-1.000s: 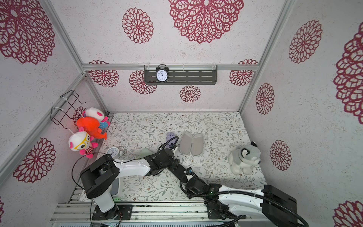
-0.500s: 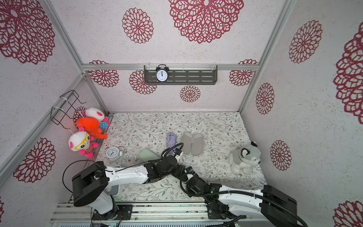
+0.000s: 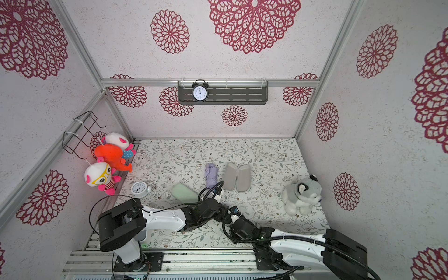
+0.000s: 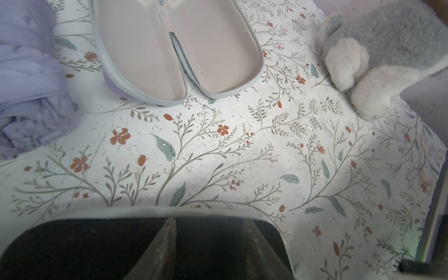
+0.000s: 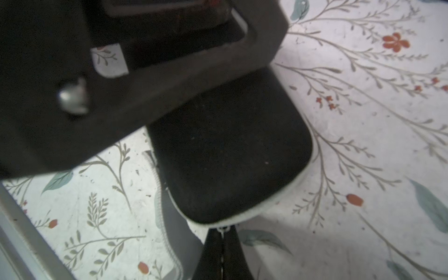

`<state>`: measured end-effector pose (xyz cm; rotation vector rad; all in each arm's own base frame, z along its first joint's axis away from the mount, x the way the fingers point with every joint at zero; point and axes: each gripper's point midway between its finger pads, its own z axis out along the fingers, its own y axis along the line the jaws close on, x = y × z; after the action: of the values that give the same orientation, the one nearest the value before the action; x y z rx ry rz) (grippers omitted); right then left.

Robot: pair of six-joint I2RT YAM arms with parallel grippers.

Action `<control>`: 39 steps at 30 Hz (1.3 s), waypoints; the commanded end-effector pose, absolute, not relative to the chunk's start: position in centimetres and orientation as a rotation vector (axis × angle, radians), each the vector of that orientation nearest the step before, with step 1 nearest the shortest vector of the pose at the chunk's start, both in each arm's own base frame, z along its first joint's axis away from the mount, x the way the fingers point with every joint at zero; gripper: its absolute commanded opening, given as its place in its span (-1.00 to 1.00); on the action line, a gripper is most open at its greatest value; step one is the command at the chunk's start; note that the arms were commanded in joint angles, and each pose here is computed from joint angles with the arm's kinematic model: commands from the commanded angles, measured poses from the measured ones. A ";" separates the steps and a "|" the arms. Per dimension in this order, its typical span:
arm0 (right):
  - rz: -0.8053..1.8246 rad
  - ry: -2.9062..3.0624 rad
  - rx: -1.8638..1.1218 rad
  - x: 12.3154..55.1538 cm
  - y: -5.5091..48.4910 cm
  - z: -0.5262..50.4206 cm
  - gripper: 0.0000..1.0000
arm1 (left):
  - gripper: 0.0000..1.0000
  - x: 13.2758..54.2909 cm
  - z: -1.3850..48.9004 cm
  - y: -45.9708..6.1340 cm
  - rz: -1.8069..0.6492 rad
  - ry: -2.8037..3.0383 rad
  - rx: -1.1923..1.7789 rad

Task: Put umbrellas into zippered umbrella sleeves
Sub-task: Zip the zipper on the umbrella sleeve.

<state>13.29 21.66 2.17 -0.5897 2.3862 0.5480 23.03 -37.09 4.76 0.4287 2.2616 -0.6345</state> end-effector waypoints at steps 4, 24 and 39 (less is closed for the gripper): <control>0.601 2.368 -0.614 12.5 24.0 3.4 -1.00 | -0.15 18.7 -4.3 -33.2 -0.493 2.561 0.421; 0.604 2.335 -0.488 13.6 23.0 4.2 -1.00 | 0.35 19.1 3.5 -32.7 -0.526 2.394 0.488; 0.602 2.323 -0.517 13.5 23.5 4.0 -1.00 | -0.56 18.0 -2.8 -29.2 -0.231 2.539 0.460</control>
<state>12.93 22.72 2.35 -0.5535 2.3808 0.5579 21.34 -34.39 4.36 0.3770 2.3183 -0.5055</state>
